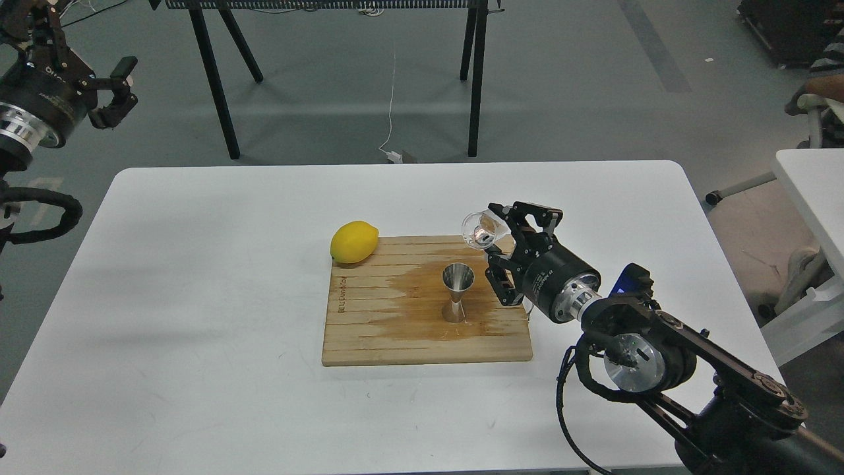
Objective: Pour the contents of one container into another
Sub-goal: 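Lift the glass cup and move it above the metal jigger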
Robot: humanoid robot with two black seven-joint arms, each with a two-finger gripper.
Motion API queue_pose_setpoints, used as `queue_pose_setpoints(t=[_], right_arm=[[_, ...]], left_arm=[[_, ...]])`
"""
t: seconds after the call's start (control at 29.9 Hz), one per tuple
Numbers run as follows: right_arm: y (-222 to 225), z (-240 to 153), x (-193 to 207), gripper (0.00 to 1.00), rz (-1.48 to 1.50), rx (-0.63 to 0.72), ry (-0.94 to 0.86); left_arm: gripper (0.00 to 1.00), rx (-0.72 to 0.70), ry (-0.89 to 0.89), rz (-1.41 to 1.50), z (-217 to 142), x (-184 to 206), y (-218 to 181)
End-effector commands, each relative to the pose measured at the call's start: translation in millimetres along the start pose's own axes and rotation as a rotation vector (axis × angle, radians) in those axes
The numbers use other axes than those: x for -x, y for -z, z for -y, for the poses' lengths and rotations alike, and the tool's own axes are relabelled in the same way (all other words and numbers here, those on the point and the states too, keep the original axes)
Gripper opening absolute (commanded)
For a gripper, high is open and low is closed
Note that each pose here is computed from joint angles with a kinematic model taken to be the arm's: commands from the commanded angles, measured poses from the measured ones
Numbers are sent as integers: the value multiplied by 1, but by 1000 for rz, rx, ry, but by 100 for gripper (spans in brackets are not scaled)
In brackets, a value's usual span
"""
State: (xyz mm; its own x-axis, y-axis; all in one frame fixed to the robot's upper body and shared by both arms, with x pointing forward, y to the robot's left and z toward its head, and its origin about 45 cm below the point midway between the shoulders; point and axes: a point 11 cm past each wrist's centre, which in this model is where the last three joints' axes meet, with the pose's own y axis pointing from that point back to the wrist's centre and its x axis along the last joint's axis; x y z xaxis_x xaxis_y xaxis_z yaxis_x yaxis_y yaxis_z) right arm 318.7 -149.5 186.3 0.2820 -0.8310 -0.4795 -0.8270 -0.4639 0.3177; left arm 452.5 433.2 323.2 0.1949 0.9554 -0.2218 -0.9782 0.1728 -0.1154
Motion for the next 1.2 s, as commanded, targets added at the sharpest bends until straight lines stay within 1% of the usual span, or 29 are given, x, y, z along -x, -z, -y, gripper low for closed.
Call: queue_pose_setpoints(t=[0.0,0.33,0.67,1.17], right_arm=[[-1,-3,-5,23,-43,5,-10],[-16,-3,3,23,-158,36,10],[-8,1,7,23,-213,17,18],[-12,5,17,23,-339,34,60]], left_arm=[[99,0,1,0,0,0,0],[99,5,-2,2,2,1,-3],[99,6,-2,3,2,1,-4],[99,14,-13,24,-1,-6,-14]])
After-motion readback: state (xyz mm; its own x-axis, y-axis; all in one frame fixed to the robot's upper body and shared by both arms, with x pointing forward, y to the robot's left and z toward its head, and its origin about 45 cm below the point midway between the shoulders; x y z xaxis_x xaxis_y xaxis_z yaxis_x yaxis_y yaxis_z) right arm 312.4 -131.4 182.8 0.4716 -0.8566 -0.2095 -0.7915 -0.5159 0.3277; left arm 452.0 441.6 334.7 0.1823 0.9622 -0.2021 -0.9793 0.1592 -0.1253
